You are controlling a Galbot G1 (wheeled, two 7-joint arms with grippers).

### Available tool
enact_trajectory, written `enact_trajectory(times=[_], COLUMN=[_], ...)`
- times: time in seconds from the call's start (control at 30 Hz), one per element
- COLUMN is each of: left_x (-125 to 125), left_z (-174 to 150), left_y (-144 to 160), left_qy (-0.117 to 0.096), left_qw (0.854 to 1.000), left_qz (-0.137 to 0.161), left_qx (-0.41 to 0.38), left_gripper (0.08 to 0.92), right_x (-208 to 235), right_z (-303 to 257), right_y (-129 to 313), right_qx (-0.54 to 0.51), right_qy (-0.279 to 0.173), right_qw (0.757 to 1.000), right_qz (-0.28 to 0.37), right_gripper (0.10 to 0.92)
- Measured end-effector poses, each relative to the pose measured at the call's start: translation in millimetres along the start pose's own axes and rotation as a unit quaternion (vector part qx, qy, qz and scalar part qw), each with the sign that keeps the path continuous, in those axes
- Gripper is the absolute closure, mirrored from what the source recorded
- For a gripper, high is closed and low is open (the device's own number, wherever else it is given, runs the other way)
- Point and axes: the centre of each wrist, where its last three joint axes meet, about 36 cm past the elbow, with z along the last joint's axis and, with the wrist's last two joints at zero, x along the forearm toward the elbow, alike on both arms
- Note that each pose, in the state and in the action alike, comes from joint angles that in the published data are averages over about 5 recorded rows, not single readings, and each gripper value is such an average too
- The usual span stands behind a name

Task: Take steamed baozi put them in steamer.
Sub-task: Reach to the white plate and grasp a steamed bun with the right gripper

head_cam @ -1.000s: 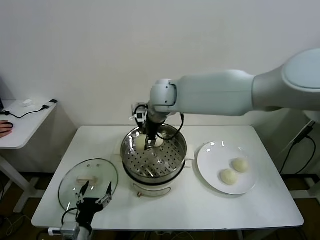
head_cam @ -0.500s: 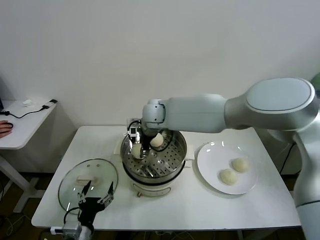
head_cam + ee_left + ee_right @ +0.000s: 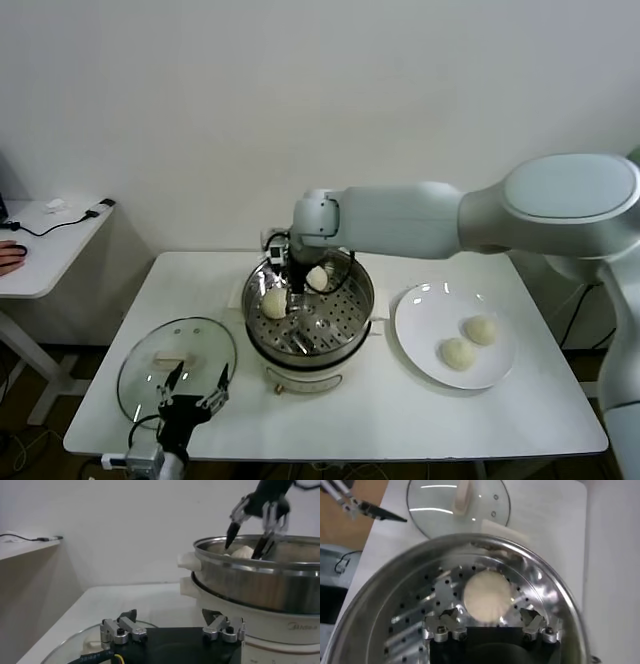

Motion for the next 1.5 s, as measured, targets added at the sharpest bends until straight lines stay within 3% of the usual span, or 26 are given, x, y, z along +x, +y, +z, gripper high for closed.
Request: enact_trajectory(times=[0.27,0.47,0.87,1.17,1.5], left_x=[0,0,4,5,6], left_z=[-2,-2,2,5,5], left_y=[0,0,4,4,4], left_qy=[-0.002,-0.002,0.008,0.012,0.012], left_qw=[1.0,1.0,1.0,1.0,1.0], left_qz=[0.001,0.001,-0.006,-0.007,-0.004], left_qx=[0.0,0.0,-0.002,-0.003,-0.005], left_gripper=[0.177,0.177,0.177,0.177,0.177], right_x=[92,108,37,-21,-56], right_z=[102,196,294,319,329], right_y=[1,36,101,131,145], right_qx=[-0.006,-0.036,-0.082,-0.102,-0.121], right_qy=[0.033,0.067,0.091,0.104,0.114], right_qw=[0.999,0.997,0.991,0.988,0.985], right_qz=[0.004,-0.007,-0.048,-0.057,-0.044], right_gripper=[0.199,0.2,0.2,0.2,0.2])
